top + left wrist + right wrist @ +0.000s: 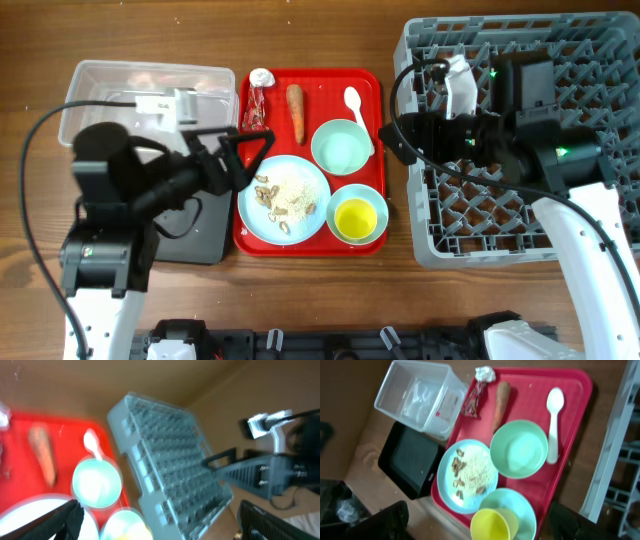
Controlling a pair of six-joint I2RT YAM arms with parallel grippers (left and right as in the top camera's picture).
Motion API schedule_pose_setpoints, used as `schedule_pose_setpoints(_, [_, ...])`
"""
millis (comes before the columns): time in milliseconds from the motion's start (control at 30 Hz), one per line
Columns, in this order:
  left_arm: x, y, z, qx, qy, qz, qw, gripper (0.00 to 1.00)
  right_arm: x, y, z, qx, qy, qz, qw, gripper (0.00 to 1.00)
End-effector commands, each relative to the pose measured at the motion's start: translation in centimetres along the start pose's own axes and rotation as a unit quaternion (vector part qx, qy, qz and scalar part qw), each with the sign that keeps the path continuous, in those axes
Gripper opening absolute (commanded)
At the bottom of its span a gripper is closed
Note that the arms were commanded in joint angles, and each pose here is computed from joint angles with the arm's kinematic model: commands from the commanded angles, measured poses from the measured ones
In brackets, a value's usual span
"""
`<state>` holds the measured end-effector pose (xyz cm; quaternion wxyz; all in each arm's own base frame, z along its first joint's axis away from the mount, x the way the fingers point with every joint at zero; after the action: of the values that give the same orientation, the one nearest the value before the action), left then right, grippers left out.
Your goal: Sort waste into correct bins and load items into the dishwasher rack
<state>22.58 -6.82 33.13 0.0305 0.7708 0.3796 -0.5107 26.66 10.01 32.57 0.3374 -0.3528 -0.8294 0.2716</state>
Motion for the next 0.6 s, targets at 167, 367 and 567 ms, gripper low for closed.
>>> schedule_pose_setpoints(167, [1.5,3.8,4.5,0.031,-0.034,-0.199,0.979,1.0,-0.2,3.2,2.5,0.122,0.054,0.104,0.986,0.73])
schedule_pose_setpoints(367, [1.1,4.0,5.2,0.039,-0.019,-0.202,0.978,1.0,-0.1,7.5,5.8,0.218,0.077,0.098,0.968,0.61])
schedule_pose_setpoints(567, [2.8,2.8,4.0,-0.031,-0.09,-0.272,0.958,0.96,0.4,9.9,8.3,0.281,0.063,0.09,0.953,0.56])
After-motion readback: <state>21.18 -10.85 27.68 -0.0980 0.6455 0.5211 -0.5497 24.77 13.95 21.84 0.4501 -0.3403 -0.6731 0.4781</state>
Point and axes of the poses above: each gripper's point midway between its finger pads, its own y axis out along the fingers, its own x axis along the line the jaws close on, z = x × y, the point moved 9 cm from there along -y, back along the fingers, and after that the axes turned 12 degrees about -y, right-handed, at the moved point
